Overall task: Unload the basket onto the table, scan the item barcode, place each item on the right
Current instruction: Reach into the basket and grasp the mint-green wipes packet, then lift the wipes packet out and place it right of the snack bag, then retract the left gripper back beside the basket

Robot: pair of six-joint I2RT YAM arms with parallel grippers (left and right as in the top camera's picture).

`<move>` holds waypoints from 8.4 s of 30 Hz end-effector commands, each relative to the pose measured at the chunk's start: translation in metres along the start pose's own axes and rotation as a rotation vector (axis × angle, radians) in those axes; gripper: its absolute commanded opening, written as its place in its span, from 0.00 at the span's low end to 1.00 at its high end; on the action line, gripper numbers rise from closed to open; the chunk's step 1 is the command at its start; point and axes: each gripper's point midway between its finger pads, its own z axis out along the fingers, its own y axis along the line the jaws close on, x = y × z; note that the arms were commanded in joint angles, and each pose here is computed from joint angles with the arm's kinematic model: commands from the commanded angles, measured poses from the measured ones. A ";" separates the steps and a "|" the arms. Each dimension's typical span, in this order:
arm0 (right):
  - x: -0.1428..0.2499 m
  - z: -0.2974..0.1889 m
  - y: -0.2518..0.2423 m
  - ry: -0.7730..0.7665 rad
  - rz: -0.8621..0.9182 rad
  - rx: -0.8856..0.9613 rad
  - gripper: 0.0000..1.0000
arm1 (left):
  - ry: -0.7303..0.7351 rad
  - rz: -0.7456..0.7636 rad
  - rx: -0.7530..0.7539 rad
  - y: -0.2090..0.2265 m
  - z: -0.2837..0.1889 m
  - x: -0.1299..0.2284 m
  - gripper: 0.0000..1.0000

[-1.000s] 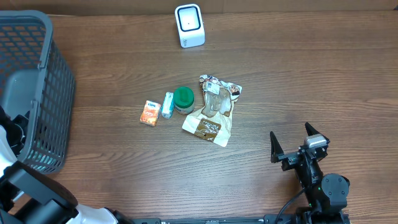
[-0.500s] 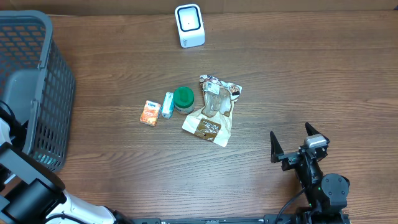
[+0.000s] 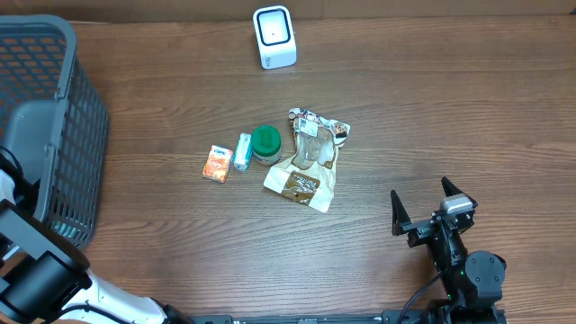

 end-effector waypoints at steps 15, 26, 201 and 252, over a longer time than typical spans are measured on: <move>-0.004 -0.001 0.002 -0.016 -0.005 -0.009 1.00 | -0.042 -0.002 0.081 -0.011 -0.049 -0.028 0.04; -0.004 -0.001 0.002 -0.016 -0.005 -0.009 1.00 | -0.454 0.009 0.260 -0.026 -0.213 -0.062 0.04; -0.004 -0.001 0.002 -0.016 -0.006 -0.009 1.00 | -0.348 1.314 0.910 -0.377 -0.263 0.392 0.86; -0.004 -0.001 0.002 -0.016 -0.006 -0.009 1.00 | -0.414 0.903 0.579 -0.174 -0.253 0.125 1.00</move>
